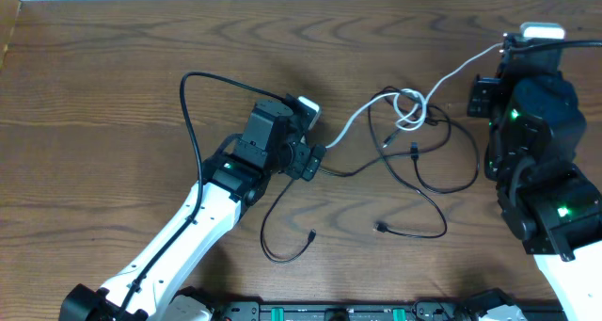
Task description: Untangle cables
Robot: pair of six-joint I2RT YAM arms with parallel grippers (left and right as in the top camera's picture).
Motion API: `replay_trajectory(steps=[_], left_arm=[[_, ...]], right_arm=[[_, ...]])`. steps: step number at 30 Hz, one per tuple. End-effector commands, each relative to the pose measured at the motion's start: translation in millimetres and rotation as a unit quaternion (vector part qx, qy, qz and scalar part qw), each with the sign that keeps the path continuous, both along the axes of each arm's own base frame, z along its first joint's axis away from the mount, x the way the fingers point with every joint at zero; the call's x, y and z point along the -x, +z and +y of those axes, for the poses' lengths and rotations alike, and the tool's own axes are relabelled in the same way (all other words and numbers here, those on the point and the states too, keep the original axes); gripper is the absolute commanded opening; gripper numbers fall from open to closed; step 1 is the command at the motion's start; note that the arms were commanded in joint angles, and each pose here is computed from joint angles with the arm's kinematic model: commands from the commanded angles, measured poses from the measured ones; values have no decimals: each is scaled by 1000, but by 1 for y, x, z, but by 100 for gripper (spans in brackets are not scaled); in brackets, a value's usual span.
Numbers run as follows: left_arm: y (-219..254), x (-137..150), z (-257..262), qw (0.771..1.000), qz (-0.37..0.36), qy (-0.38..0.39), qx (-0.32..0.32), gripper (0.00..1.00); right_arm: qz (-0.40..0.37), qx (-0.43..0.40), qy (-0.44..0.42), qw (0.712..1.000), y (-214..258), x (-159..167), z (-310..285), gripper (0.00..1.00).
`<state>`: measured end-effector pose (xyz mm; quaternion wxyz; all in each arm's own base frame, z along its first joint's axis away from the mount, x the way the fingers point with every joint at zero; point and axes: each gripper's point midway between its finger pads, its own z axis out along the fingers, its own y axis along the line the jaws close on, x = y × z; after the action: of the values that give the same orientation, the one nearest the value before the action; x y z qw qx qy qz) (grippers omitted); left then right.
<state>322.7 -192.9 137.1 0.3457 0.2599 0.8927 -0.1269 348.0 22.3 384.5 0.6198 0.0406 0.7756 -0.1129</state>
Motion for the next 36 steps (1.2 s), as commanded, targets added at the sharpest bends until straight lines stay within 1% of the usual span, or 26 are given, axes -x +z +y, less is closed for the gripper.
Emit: replay_trajectory(steps=[1,6,10,13,20,25,28,32,36], left_arm=[[3,-2,-1,1000,-2,5,3,91],[3,-2,-1,1000,-2,5,3,91],[3,-2,-1,1000,-2,5,3,91],[3,-2,-1,1000,-2,5,3,91],[3,-2,-1,1000,-2,5,2,91],[3,-2,-1,1000,-2,5,2,91],[3,-2,-1,1000,-2,5,2,91],[3,-2,-1,1000,-2,5,2,91],[3,-2,-1,1000,-2,5,2,91]], right_arm=[[-29,57,-52,997,28,12,-26,1],[-60,122,-69,988,55,13,-33,1],[-75,135,-65,986,64,12,-31,1],[-56,132,-48,989,53,9,-26,1],[29,129,-51,990,4,-5,-28,1],[60,117,-60,989,-18,-14,-32,1],[65,87,-64,992,-28,-18,-30,1],[69,59,4,996,-35,-27,-5,1],[69,36,81,994,-38,-31,22,1]])
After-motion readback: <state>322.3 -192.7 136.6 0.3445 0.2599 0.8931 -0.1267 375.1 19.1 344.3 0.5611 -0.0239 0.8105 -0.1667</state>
